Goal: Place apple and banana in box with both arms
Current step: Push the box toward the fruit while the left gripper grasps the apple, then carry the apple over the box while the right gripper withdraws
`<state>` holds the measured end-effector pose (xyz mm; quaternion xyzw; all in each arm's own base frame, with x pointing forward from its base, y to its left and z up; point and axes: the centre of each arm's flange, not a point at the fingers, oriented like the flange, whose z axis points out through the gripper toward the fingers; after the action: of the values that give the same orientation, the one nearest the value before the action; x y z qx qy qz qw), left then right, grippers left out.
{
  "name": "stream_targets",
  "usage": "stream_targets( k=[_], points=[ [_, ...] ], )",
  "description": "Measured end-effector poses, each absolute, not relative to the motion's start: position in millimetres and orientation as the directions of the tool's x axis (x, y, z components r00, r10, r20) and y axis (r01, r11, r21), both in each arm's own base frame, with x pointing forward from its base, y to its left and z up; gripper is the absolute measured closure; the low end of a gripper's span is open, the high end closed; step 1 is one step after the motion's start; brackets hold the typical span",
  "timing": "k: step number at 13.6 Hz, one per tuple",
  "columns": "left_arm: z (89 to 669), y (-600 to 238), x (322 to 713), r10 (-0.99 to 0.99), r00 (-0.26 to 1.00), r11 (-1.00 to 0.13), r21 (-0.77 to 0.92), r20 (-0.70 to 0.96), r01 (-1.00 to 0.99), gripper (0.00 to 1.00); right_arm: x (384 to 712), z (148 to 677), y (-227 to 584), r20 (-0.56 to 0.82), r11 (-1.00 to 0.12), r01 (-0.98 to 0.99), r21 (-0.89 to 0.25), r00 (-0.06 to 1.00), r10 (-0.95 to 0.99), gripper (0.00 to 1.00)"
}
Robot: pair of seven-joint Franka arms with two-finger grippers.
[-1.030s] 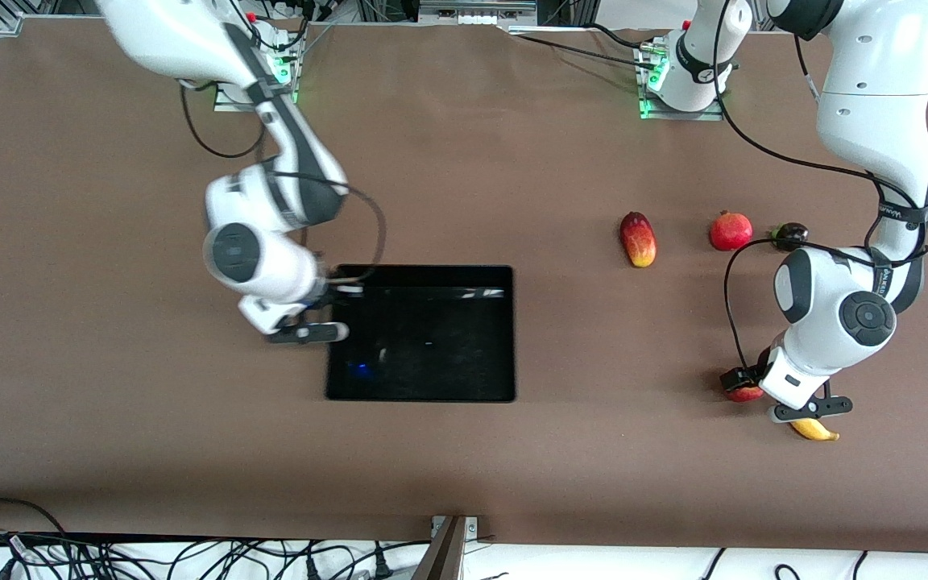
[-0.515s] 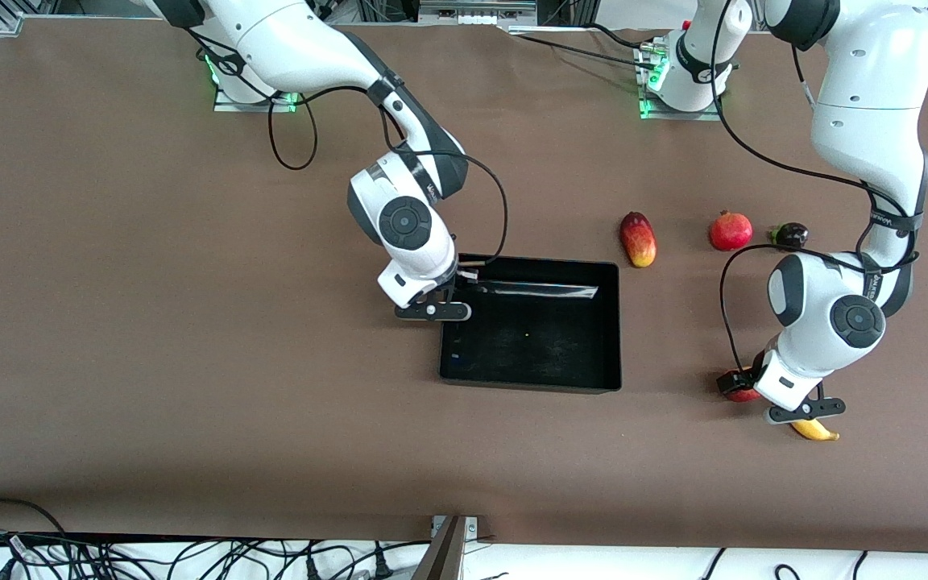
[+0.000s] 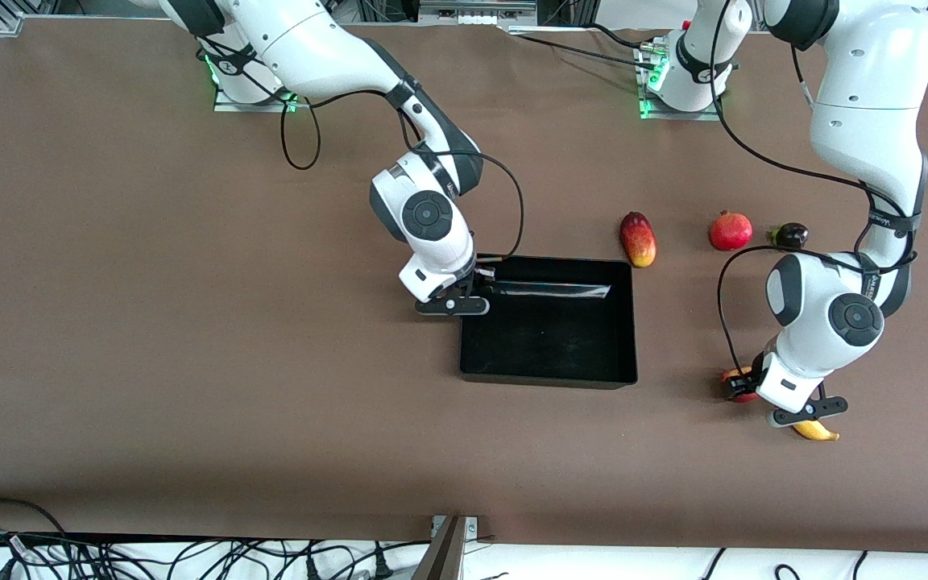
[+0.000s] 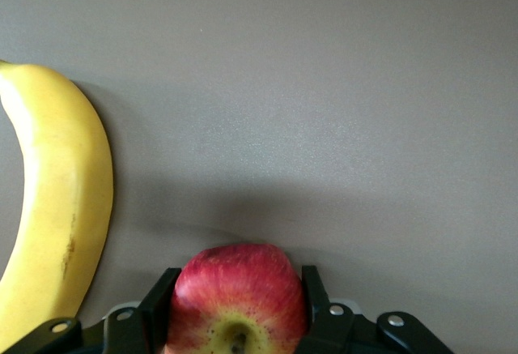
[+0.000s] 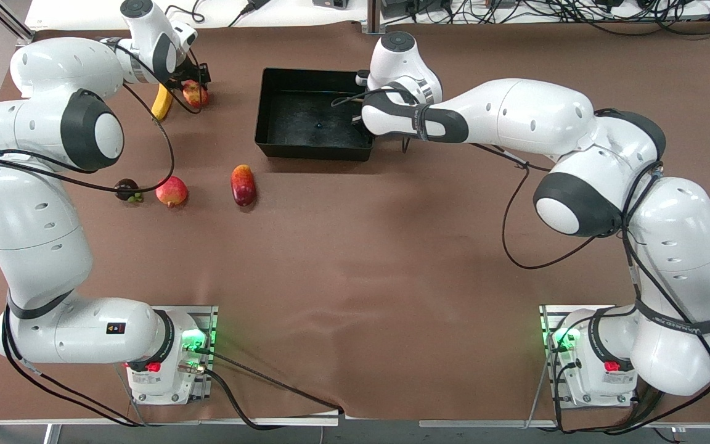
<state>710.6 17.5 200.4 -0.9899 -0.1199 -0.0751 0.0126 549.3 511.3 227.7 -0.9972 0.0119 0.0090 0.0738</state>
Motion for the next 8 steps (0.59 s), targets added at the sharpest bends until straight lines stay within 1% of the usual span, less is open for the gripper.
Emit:
stream_targets(
  k=[1, 2, 3, 5, 6, 7, 8],
  points=[
    [200, 18, 711, 0.237, 0.959, -0.970, -0.007, 0.152, 0.241, 0.35, 551, 230, 512, -0.010, -0.988, -0.024, -0.154, 1.000, -0.023, 0.82],
    [200, 18, 711, 0.238, 0.959, -0.970, -0.007, 0.152, 0.242, 0.35, 553, 233, 512, -0.002, -0.987, -0.021, -0.158, 1.000, -0.021, 0.71],
    [200, 18, 711, 0.239, 0.959, -0.970, -0.006, 0.152, 0.242, 0.35, 557, 238, 510, 0.006, -0.987, -0.020, -0.161, 1.000, -0.021, 0.64],
    [202, 17, 711, 0.239, 0.960, -0.970, -0.006, 0.149, 0.243, 0.35, 568, 255, 499, -0.004, -0.988, -0.033, -0.148, 0.999, -0.033, 0.39],
    [205, 14, 710, 0.237, 0.962, -0.971, -0.008, 0.135, 0.241, 0.35, 577, 269, 489, -0.009, -0.989, -0.045, -0.143, 0.999, -0.044, 0.30],
    [213, 8, 710, 0.232, 0.967, -0.972, -0.010, 0.105, 0.234, 0.35, 589, 290, 474, -0.003, -0.987, -0.060, -0.146, 0.998, -0.060, 0.19],
    [232, -4, 709, 0.221, 0.973, -0.975, -0.013, 0.066, 0.222, 0.35, 602, 315, 453, 0.000, -0.987, -0.074, -0.146, 0.997, -0.075, 0.11]
  ],
)
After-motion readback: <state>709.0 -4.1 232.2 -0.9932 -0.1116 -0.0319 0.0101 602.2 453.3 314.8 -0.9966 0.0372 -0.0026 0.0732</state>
